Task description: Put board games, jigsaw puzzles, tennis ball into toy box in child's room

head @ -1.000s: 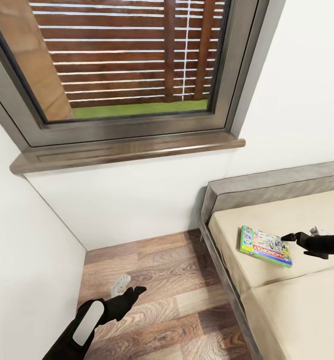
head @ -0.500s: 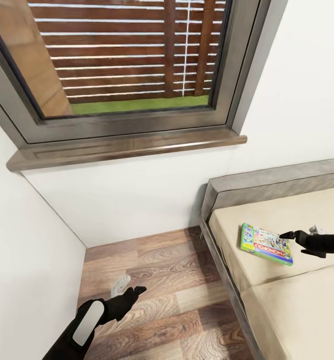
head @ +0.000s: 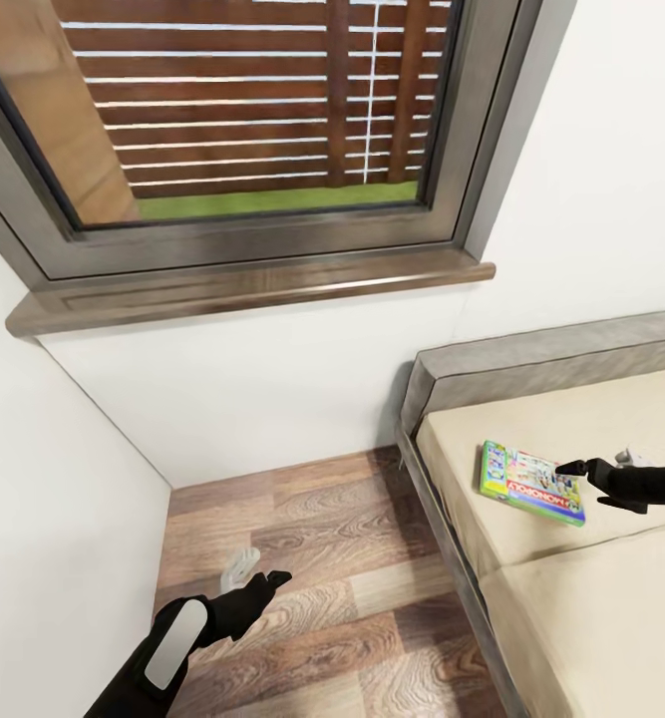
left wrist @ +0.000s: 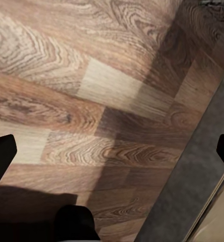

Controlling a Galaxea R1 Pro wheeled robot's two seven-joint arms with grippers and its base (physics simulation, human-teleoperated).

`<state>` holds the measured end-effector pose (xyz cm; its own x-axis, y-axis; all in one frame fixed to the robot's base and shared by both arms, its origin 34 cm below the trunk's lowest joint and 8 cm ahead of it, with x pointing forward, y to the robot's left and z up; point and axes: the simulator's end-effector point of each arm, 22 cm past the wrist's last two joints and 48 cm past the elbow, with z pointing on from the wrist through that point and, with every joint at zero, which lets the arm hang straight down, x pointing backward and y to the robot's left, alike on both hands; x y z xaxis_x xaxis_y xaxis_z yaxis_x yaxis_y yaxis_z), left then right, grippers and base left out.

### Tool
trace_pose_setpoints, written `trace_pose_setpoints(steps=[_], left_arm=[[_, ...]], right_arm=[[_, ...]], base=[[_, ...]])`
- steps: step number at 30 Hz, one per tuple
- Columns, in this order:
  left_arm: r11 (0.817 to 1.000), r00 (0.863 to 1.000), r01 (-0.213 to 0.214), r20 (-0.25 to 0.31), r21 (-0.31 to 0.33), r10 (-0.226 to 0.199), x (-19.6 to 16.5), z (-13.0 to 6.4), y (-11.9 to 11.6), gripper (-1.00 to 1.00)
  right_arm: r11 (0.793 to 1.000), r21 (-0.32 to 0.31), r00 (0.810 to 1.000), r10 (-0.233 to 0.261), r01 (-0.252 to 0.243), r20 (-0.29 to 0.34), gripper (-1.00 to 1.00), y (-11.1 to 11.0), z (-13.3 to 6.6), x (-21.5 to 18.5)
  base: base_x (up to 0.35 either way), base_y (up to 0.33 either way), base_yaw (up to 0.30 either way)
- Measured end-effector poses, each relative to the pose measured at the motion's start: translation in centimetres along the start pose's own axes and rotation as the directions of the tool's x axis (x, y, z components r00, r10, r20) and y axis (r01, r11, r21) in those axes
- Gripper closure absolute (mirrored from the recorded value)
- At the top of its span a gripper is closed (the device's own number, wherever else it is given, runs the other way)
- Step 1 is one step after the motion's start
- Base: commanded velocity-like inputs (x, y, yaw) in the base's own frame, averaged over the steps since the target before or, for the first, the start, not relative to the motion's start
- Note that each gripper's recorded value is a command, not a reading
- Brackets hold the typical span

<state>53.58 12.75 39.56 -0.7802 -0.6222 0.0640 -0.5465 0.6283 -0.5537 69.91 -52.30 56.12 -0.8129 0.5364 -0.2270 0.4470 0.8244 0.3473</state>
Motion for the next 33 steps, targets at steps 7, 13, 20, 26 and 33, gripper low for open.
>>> trace_pose_setpoints(steps=[7,13,20,26,33], left_arm=[[1.000,1.000,0.002,-0.002,-0.002,-0.002,0.10,0.08,0.16,-1.00],[1.000,1.000,0.002,-0.003,-0.003,-0.002,0.12,0.12,0.20,-1.00],[1.000,1.000,0.003,-0.003,-0.003,-0.003,0.11,0.13,0.21,-1.00],[1.000,1.000,0.003,-0.004,-0.004,-0.003,0.15,0.14,0.24,-1.00],[1.000,1.000,0.004,-0.006,-0.006,-0.005,0.22,0.22,0.38,-1.00]], right_arm=[[1.000,0.001,1.000,0.001,-0.001,-0.003,-1.00,-0.07,0.16,0.08],[1.000,0.001,1.000,0.002,-0.002,-0.004,-1.00,-0.09,0.26,0.15],[1.000,0.001,1.000,0.002,-0.002,-0.004,-1.00,-0.12,0.29,0.18],[1.000,0.001,1.000,0.002,-0.002,-0.004,-1.00,-0.14,0.29,0.16],[1.000,0.003,1.000,0.003,-0.003,-0.007,-1.00,-0.25,0.46,0.26]], base=[[0.000,0.000,0.000],[0.000,0.000,0.000],[0.000,0.000,0.000],[0.000,0.000,0.000],[0.000,0.000,0.000]])
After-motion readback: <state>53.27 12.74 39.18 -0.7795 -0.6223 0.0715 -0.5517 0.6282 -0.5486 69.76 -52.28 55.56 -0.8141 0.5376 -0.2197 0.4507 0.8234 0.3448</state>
